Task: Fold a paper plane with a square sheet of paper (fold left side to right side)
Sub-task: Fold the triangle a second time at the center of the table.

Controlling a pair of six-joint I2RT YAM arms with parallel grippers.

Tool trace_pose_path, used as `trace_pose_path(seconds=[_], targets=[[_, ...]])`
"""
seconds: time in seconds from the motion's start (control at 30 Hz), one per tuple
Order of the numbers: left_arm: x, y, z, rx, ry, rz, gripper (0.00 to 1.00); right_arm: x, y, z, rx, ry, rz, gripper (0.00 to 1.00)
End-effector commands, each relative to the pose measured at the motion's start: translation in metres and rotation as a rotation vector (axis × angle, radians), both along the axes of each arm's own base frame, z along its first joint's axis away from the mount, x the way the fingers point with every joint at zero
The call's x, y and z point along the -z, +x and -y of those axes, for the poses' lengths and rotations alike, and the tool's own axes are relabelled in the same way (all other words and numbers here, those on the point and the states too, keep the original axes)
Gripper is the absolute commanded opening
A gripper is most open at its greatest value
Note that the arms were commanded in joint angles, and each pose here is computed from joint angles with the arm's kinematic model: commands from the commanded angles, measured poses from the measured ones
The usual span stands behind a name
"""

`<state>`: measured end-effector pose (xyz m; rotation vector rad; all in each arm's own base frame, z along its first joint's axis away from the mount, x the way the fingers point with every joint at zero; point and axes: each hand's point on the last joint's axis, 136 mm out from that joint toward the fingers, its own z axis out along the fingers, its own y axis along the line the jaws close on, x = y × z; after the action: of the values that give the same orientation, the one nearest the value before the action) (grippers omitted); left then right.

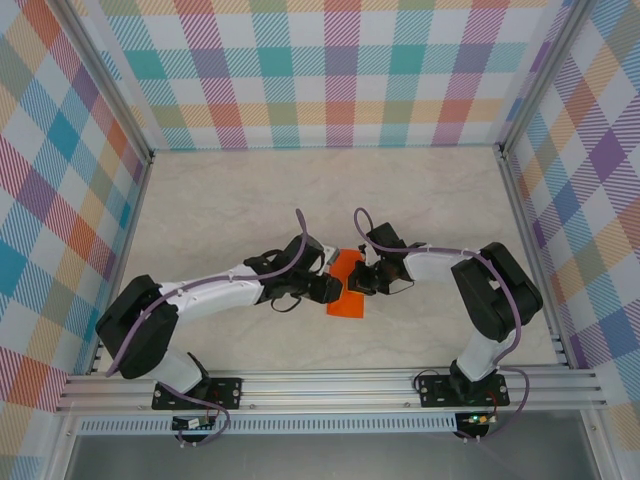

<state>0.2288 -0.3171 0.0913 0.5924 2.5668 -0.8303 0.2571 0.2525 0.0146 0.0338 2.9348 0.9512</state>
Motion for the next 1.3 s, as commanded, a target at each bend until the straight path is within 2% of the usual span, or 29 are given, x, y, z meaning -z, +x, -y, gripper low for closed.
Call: trace_pose_path(seconds=[0.0, 0.13, 0.33, 0.63, 1.03, 1.27], targets=[[-0.004, -0.023, 0.018, 0.063, -0.135, -0.110, 0.33, 0.010, -0.007, 0.007, -0.010, -0.052, -0.032, 0.07], [0.004, -0.029, 0.027, 0.101, -0.160, -0.153, 0.31, 0.010, -0.007, 0.007, -0.011, -0.052, -0.034, 0.07], [0.026, -0.027, 0.032, 0.119, -0.125, -0.185, 0.30, 0.010, -0.007, 0.007, -0.011, -0.053, -0.037, 0.07], [0.055, -0.018, 0.016, 0.070, 0.002, -0.168, 0.28, 0.009, -0.008, 0.008, -0.014, -0.064, -0.038, 0.07], [0.071, -0.018, 0.005, 0.039, 0.042, -0.183, 0.25, 0.010, -0.008, 0.010, -0.019, -0.072, -0.035, 0.07], [0.086, -0.024, -0.007, 0.011, 0.079, -0.204, 0.11, -0.011, 0.001, 0.000, -0.034, -0.001, 0.028, 0.07]])
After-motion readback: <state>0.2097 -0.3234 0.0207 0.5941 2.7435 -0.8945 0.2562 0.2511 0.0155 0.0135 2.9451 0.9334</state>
